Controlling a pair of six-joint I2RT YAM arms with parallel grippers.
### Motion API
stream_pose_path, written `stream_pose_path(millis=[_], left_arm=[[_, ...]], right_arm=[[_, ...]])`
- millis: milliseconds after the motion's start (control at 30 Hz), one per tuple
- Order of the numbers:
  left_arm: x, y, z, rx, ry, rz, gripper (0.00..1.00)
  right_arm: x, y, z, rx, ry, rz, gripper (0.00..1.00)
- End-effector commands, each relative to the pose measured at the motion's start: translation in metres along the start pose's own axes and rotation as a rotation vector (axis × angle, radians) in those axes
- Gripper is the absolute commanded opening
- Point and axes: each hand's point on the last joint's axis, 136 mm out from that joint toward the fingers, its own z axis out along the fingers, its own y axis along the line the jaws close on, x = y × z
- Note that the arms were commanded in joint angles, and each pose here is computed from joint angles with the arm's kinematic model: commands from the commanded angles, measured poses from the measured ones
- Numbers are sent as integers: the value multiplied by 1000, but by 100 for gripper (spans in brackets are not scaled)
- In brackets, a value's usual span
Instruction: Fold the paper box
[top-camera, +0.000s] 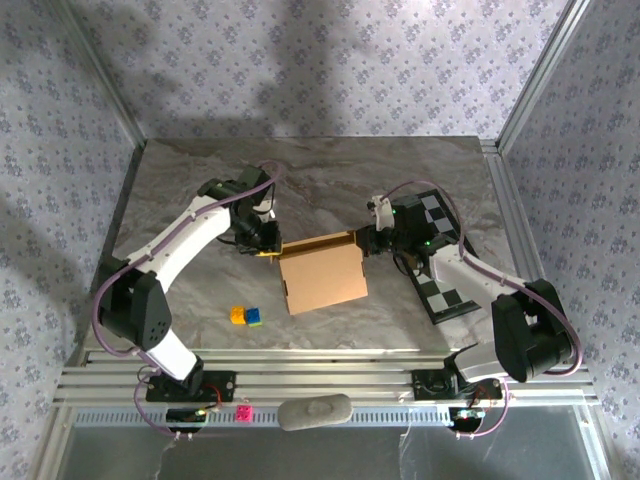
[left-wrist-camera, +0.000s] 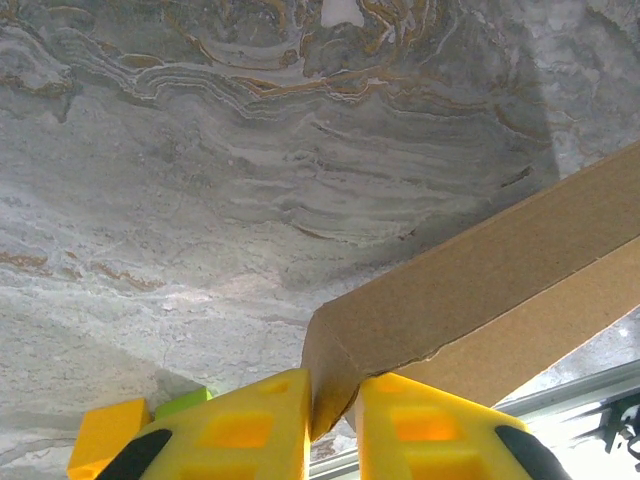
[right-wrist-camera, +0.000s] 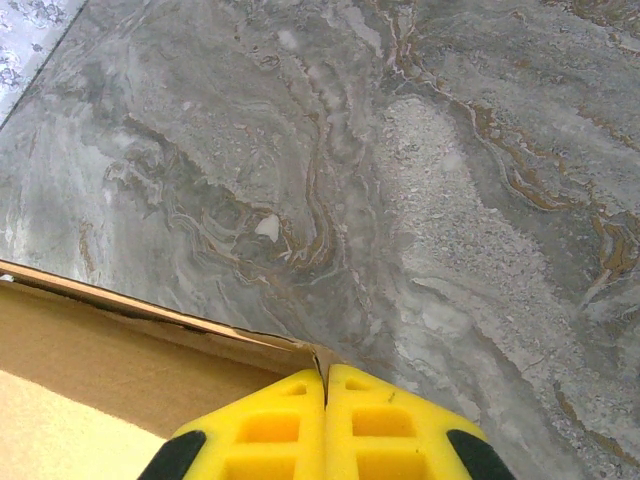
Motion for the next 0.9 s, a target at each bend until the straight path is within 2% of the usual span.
stream_pose_path(millis=[0, 67, 233, 467, 700, 867], left_arm=[[-2, -6, -3, 14, 0, -8, 19], [-2, -6, -2, 14, 3, -13, 17], [-4, -9, -3, 24, 0, -35, 0], [-9, -14, -9, 25, 13, -91, 0], [-7, -15, -14, 23, 112, -175, 0], [-10, -17, -17, 54, 143, -240, 0]], right_arm=[[-11, 4, -3, 4, -17, -25, 0], [-10, 4, -3, 4, -16, -24, 0], [-12, 4, -4, 7, -21, -26, 0], [-14, 6, -3, 11, -24, -36, 0], [-15, 7, -3, 9, -20, -45, 0], [-19, 7, -3, 10, -28, -47, 0]])
